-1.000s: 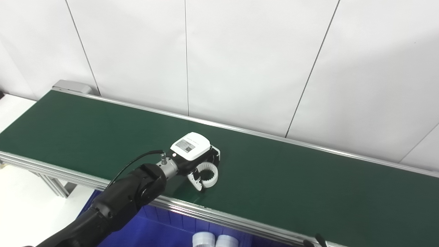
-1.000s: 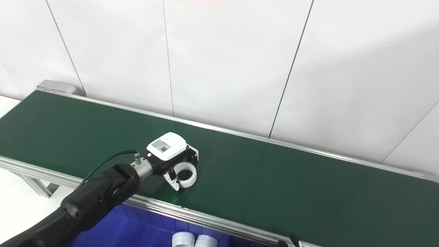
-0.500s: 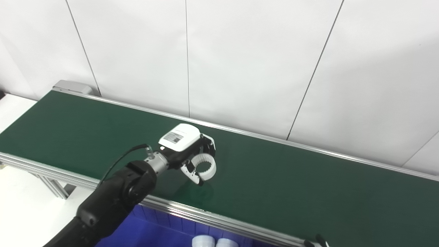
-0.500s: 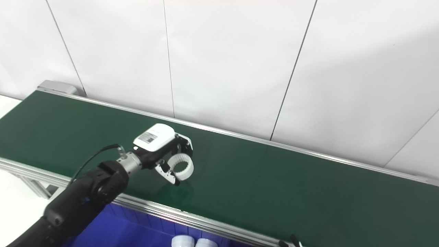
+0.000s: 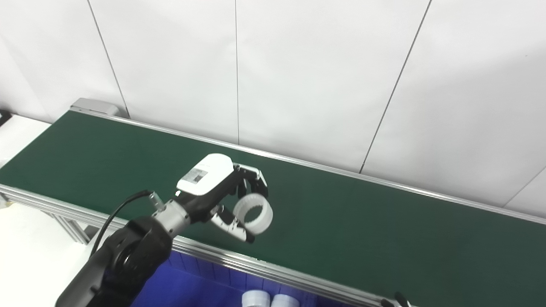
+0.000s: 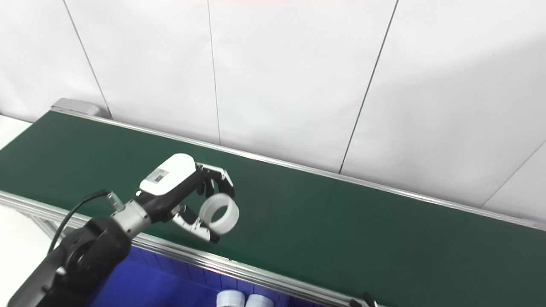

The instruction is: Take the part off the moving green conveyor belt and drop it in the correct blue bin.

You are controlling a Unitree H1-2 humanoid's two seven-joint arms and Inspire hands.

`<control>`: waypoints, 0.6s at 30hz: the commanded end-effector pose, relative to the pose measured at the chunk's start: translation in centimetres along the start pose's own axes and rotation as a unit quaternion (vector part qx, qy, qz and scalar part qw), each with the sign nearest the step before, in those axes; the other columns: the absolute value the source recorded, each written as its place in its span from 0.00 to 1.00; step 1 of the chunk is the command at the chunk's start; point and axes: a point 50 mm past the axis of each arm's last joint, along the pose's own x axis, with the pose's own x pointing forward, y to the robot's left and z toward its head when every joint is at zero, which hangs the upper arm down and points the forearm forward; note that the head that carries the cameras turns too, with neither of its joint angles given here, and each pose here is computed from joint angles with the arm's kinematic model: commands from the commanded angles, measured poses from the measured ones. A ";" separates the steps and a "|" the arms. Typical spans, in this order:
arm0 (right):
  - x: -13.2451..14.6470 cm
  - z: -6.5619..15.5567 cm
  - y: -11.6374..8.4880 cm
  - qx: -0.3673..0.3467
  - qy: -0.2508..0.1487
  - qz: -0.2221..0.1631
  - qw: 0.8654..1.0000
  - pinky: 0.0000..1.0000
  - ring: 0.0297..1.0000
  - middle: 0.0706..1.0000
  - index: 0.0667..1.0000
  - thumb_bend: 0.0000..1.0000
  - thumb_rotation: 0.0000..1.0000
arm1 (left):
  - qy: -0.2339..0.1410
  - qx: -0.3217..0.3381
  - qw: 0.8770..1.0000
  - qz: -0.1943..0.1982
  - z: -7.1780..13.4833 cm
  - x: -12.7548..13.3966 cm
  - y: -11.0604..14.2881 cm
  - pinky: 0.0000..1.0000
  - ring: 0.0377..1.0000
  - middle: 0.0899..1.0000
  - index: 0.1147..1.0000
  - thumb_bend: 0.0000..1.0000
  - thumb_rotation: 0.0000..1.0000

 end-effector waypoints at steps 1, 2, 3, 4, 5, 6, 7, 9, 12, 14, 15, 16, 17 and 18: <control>0.4 0.9 -0.2 0.000 -0.038 0.000 0.999 0.72 0.77 0.81 0.91 0.36 0.94 | -0.014 -0.008 1.000 0.019 1.0 -0.4 1.1 0.36 0.39 0.41 0.47 0.47 0.00; 0.4 1.0 -0.3 -0.001 -0.038 -0.002 0.999 0.72 0.77 0.81 0.90 0.39 0.94 | -0.015 -0.010 1.000 0.018 1.3 -0.7 1.1 0.37 0.39 0.42 0.46 0.48 0.00; 0.5 1.0 -0.4 0.000 -0.040 -0.003 0.999 0.72 0.77 0.81 0.90 0.41 0.94 | -0.014 -0.013 1.000 0.015 1.5 -1.0 1.1 0.37 0.39 0.42 0.46 0.48 0.00; 0.5 1.1 -0.5 0.000 -0.042 -0.004 0.999 0.72 0.76 0.81 0.90 0.43 0.94 | -0.014 -0.016 1.000 0.014 1.7 -1.2 1.1 0.37 0.40 0.43 0.46 0.48 0.00; 0.5 1.3 -0.6 0.001 -0.045 -0.005 0.999 0.71 0.76 0.81 0.90 0.45 0.93 | -0.013 -0.021 1.000 0.012 2.0 -1.5 1.2 0.37 0.40 0.43 0.45 0.48 0.00; 0.6 1.4 -0.6 0.001 -0.047 -0.005 0.999 0.70 0.76 0.80 0.89 0.49 0.93 | -0.012 -0.024 1.000 0.012 2.1 -1.6 1.3 0.36 0.40 0.44 0.46 0.48 0.00; 0.6 1.6 -0.8 0.001 -0.051 -0.005 0.999 0.70 0.75 0.80 0.89 0.51 0.92 | -0.010 -0.039 0.999 0.013 2.3 -2.0 1.4 0.36 0.39 0.44 0.46 0.48 0.00; 0.6 2.0 -1.1 -0.002 -0.058 -0.005 0.998 0.70 0.75 0.80 0.89 0.59 0.90 | -0.004 -0.067 0.998 0.016 2.6 -2.5 1.6 0.35 0.39 0.44 0.47 0.47 0.00; 0.5 2.5 -1.6 -0.001 -0.066 -0.004 0.998 0.69 0.75 0.79 0.88 0.62 0.88 | 0.000 -0.088 0.996 0.013 3.0 -3.3 1.4 0.34 0.39 0.43 0.47 0.47 0.00; 0.3 2.8 -2.1 0.004 -0.071 -0.004 0.997 0.70 0.75 0.79 0.88 0.64 0.86 | 0.004 -0.094 0.995 0.010 3.1 -3.7 1.2 0.35 0.38 0.42 0.47 0.47 0.00; 0.2 2.9 -2.3 0.004 -0.073 -0.005 0.997 0.69 0.75 0.79 0.87 0.64 0.84 | 0.007 -0.097 0.995 0.009 3.2 -3.8 1.1 0.36 0.39 0.42 0.46 0.47 0.00; 0.2 3.1 -2.5 0.003 -0.077 -0.006 0.997 0.69 0.75 0.79 0.87 0.65 0.83 | 0.008 -0.099 0.995 0.008 3.3 -3.9 1.1 0.36 0.39 0.42 0.46 0.47 0.00; 0.1 3.3 -2.7 0.002 -0.079 -0.006 0.997 0.69 0.75 0.79 0.87 0.65 0.82 | 0.010 -0.102 0.995 0.007 3.3 -4.1 1.0 0.36 0.39 0.42 0.46 0.47 0.00; 0.0 3.6 -2.9 0.002 -0.082 -0.008 0.997 0.69 0.75 0.78 0.86 0.66 0.81 | 0.010 -0.104 0.994 0.007 3.5 -4.2 1.1 0.36 0.39 0.41 0.46 0.47 0.00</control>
